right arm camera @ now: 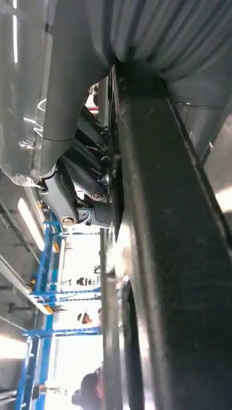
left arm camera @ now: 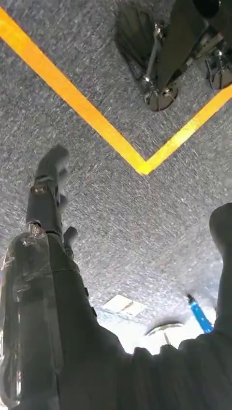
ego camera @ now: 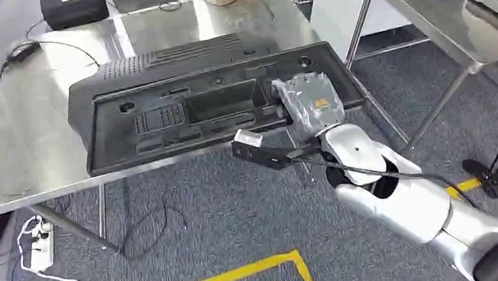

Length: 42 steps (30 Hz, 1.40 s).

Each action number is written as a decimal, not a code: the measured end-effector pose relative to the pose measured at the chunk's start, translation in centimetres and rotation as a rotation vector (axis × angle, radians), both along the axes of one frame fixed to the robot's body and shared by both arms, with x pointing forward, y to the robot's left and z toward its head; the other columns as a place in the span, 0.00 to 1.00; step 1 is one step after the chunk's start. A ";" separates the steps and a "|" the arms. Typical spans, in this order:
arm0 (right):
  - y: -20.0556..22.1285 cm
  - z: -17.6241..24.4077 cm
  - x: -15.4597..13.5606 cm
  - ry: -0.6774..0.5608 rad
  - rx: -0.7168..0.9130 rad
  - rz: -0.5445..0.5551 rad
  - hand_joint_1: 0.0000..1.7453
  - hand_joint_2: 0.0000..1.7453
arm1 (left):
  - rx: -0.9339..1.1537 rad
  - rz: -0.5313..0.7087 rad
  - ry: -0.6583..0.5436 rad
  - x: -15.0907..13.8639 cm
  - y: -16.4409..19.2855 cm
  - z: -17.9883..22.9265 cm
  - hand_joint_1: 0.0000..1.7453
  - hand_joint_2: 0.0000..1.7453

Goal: Take the parts from the cabinet and place them on the table.

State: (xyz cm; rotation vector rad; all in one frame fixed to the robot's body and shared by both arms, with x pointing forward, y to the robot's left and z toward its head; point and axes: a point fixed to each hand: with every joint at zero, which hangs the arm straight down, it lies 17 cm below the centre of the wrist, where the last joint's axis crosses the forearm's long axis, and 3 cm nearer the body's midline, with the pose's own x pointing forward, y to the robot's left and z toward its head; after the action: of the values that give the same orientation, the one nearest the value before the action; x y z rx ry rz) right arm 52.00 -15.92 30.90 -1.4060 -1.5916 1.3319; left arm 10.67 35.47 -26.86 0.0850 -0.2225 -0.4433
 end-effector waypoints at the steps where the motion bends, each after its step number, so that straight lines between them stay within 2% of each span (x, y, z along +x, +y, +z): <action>1: 0.0 0.1 0.0 -0.001 0.001 0.001 1.00 1.00 | -0.001 0.000 0.001 0.0 0.0 0.0 0.00 1.00; 20: 0.4 1.1 0.7 -0.013 0.010 0.008 1.00 1.00 | 0.000 -0.009 -0.005 0.7 -0.1 0.1 0.00 1.00; 27: 0.8 1.1 1.1 0.003 0.023 0.017 1.00 1.00 | 0.003 -0.007 0.009 -0.4 0.0 -0.1 0.00 1.00; 42: 0.5 0.7 1.9 0.023 0.040 0.005 1.00 1.00 | 0.003 -0.007 0.006 -0.3 -0.1 -0.1 0.00 1.00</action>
State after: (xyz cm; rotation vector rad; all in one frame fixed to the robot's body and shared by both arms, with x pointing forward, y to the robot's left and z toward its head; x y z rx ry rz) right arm 53.92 -15.46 31.63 -1.3588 -1.5990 1.3082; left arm 10.32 35.40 -26.94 0.0853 -0.2160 -0.4509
